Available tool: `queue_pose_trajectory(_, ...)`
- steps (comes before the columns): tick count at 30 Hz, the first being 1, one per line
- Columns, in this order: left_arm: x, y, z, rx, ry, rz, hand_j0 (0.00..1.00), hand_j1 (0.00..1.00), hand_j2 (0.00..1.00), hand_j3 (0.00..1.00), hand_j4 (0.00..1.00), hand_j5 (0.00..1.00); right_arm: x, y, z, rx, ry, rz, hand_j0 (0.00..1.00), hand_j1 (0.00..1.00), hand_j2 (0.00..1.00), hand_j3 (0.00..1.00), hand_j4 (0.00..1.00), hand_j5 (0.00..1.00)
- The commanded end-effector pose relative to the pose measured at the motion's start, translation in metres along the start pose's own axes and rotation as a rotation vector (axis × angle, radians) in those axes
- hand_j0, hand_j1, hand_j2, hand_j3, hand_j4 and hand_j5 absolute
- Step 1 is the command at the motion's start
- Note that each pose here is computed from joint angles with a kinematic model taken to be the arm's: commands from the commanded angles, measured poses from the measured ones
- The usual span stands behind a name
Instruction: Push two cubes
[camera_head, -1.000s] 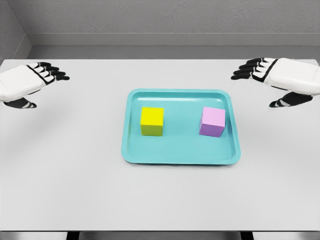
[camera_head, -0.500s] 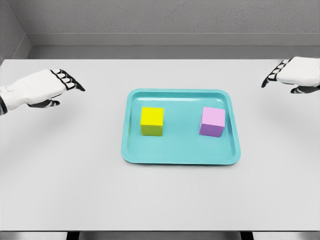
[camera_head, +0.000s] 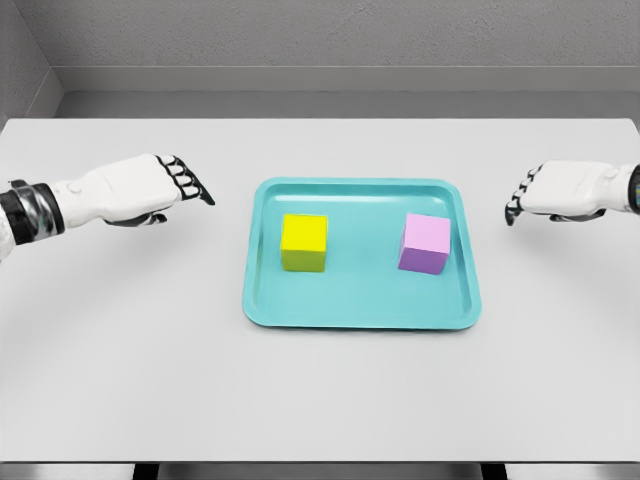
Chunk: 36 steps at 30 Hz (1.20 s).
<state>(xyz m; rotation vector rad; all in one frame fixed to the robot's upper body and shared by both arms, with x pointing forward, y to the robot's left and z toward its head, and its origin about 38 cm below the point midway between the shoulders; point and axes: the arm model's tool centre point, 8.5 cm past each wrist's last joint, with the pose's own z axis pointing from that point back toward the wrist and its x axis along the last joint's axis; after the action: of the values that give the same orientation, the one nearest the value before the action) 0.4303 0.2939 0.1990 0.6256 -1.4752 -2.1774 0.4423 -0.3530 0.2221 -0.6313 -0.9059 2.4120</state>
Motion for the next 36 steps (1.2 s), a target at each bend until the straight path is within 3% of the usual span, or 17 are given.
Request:
queue_pose_trajectory(1, 0.012, -0.001, -0.009, 0.003, -0.037, 0.002, 0.77, 0.77, 0.77, 0.77, 0.77, 0.77, 0.003, -0.003, 0.001, -0.007, -0.005, 0.009, 0.65, 0.65, 0.65, 0.65, 0.65, 0.65)
queue_pose_trajectory(4, 0.017, -0.001, -0.013, 0.004, -0.052, 0.001, 0.77, 0.77, 0.77, 0.77, 0.77, 0.77, 0.004, -0.007, 0.002, -0.019, -0.01, 0.009, 0.65, 0.65, 0.65, 0.65, 0.65, 0.65)
queue_pose_trajectory(6, 0.02, -0.004, -0.016, -0.006, -0.064, 0.003, 0.77, 0.77, 0.77, 0.77, 0.77, 0.77, 0.015, -0.017, 0.002, -0.037, -0.034, 0.049, 0.65, 0.65, 0.65, 0.65, 0.65, 0.65)
queue_pose_trajectory(13, 0.03, -0.015, -0.026, -0.039, -0.094, 0.015, 0.77, 0.77, 0.77, 0.77, 0.77, 0.77, 0.021, -0.02, -0.002, -0.048, -0.052, 0.054, 0.65, 0.65, 0.65, 0.65, 0.65, 0.65)
queue_pose_trajectory(16, 0.034, -0.016, -0.029, -0.038, -0.103, 0.019, 0.77, 0.77, 0.77, 0.77, 0.77, 0.77, 0.037, -0.027, -0.001, -0.062, -0.085, 0.097, 0.65, 0.65, 0.65, 0.65, 0.65, 0.65)
queue_pose_trajectory(23, 0.037, -0.012, -0.035, -0.028, -0.114, 0.017, 0.77, 0.77, 0.77, 0.77, 0.77, 0.77, 0.038, -0.027, -0.002, -0.06, -0.086, 0.099, 0.65, 0.65, 0.65, 0.65, 0.65, 0.65)
queue_pose_trajectory(33, 0.044, -0.005, -0.046, -0.002, -0.137, 0.017, 0.77, 0.77, 0.77, 0.77, 0.77, 0.77, 0.055, -0.026, -0.021, -0.069, -0.137, 0.091, 0.65, 0.65, 0.65, 0.65, 0.65, 0.65)
queue_pose_trajectory(36, 0.044, -0.004, -0.047, -0.008, -0.14, 0.014, 0.7, 0.7, 0.7, 0.7, 0.7, 0.7, 0.054, -0.024, -0.022, -0.063, -0.135, 0.091, 0.65, 0.65, 0.65, 0.65, 0.65, 0.65)
